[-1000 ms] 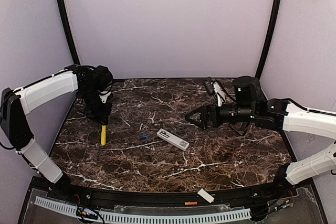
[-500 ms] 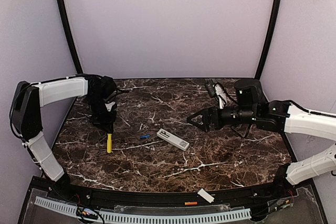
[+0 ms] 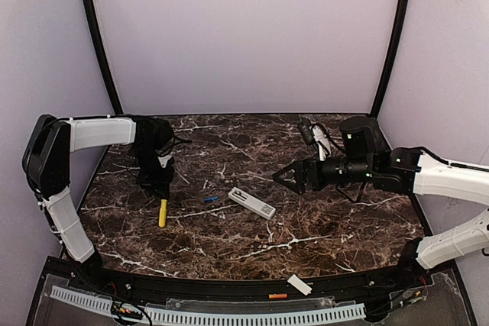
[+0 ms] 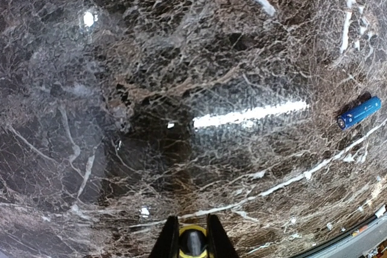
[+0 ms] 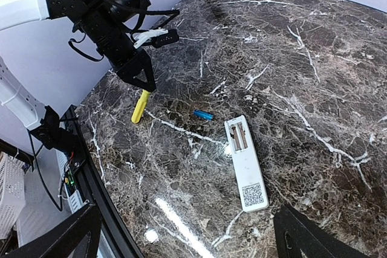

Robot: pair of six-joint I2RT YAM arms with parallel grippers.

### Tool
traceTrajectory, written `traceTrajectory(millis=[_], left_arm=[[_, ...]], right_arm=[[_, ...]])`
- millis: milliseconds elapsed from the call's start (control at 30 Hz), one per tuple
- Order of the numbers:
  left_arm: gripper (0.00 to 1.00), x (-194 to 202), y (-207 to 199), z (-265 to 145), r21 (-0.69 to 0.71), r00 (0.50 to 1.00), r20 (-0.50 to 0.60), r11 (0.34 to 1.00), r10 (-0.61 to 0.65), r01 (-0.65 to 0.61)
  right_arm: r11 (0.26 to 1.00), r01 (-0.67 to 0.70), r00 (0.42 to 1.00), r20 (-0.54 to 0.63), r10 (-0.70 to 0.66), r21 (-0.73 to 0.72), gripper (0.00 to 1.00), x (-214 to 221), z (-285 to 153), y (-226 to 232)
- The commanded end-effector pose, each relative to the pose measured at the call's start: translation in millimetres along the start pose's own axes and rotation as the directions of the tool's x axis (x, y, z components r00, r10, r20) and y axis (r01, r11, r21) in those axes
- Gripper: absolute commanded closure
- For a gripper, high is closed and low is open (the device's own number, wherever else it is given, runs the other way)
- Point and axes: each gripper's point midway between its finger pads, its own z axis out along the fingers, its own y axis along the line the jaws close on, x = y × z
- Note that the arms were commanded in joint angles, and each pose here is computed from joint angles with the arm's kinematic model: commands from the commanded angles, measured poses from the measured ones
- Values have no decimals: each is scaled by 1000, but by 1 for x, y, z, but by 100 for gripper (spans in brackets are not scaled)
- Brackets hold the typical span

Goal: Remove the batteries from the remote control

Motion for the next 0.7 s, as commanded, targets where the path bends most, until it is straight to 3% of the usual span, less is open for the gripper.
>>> traceTrajectory(millis=[0,233,567,667], left_arm=[[85,1,1,4,5,1000,-7,1000,-12,12],[60,-3,0,-3,11,999,33,1000,-10,9],[33,-10,-1,-34,10,990,139,1000,13,-15],[12,-13,-6,-48,31,982,185,998,39,-46]], right_arm=[[1000,1,1000,10,-1,16,1,-2,-3,-3],[1000,-1,1000,11,0,16,2,-3,-5,-3],[1000,5,1000,14,-5,21,2,-3,-6,-3],[1000,14,1000,20,-14,24,1,-6,-7,-3]])
